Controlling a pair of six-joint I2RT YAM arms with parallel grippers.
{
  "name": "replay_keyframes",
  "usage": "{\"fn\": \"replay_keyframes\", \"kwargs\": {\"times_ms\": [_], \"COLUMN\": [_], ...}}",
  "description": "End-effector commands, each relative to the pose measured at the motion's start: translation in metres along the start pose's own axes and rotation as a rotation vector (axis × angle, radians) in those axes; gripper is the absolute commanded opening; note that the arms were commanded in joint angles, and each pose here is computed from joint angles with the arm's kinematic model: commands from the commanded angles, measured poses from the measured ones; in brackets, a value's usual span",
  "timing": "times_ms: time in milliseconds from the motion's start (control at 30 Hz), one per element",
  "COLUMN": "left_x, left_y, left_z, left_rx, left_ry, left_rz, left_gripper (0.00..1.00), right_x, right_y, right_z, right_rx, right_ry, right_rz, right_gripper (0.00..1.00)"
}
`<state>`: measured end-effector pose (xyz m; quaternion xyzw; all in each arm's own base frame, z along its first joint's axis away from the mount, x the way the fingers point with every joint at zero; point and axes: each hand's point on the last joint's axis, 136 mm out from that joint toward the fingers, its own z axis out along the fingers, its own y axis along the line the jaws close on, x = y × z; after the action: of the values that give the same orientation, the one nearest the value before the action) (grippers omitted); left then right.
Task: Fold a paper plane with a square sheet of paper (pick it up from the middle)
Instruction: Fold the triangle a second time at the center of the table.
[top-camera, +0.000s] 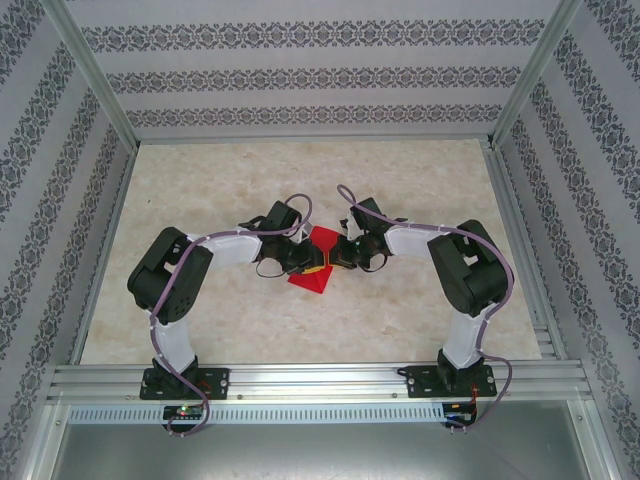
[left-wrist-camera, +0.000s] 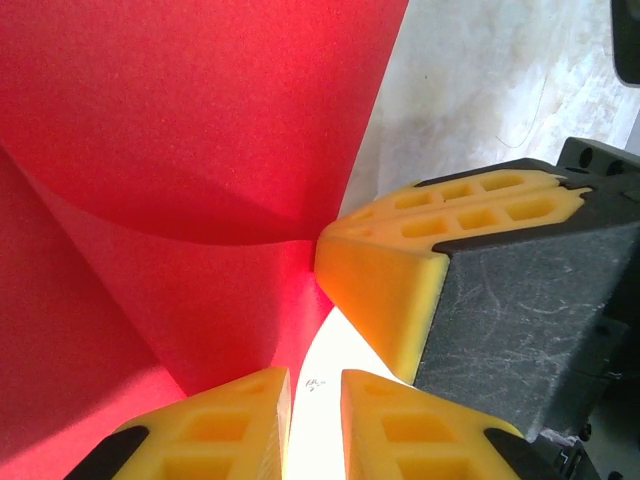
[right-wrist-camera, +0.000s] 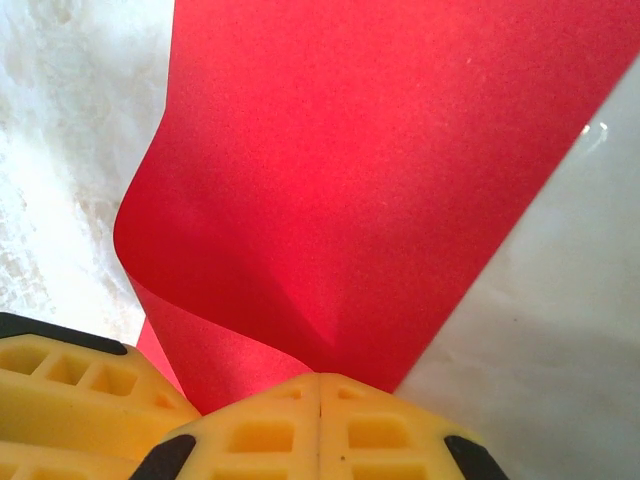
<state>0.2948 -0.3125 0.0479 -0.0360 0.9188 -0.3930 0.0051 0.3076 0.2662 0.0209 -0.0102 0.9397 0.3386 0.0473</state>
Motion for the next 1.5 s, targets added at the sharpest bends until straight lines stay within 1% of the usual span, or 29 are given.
{"fn": "replay_keyframes", "kwargs": {"times_ms": [0, 233, 600, 767, 833, 1233, 1467], "left_x": [0.002, 0.002, 0.003, 0.003, 0.003, 0.007, 0.009], "left_y": [-0.007, -0.012, -0.002, -0.017, -0.018, 0.0, 0.005], "left_z": [0.004, 0.003, 0.005, 0.0, -0.002, 0.006, 0.008], "left_rx": [0.008, 0.015, -0.022, 0.023, 0.022, -0.024, -0.041], "left_ry": [0.017, 0.014, 0.02, 0.015, 0.009, 0.023, 0.029], "left_rz": [0.035, 0.048, 0.034, 0.059, 0.067, 0.042, 0.037], "left_gripper": [0.21, 0.21, 0.21, 0.21, 0.21, 0.15, 0.15], "right_x": [-0.01, -0.01, -0.006, 0.001, 0.003, 0.006, 0.003], "right_y": [0.003, 0.002, 0.0, 0.006, 0.007, 0.006, 0.002], "right_z": [0.0, 0.003, 0.006, 0.005, 0.005, 0.004, 0.004], "right_rx": [0.001, 0.005, 0.004, -0.011, -0.011, 0.009, 0.03], "right_ry": [-0.018, -0.009, 0.007, 0.022, 0.027, 0.025, 0.017], "right_rz": [-0.032, -0.03, -0.026, -0.038, -0.041, -0.04, -0.038], "right_gripper": [0.07, 0.08, 0.09, 0.09, 0.09, 0.08, 0.08]}}
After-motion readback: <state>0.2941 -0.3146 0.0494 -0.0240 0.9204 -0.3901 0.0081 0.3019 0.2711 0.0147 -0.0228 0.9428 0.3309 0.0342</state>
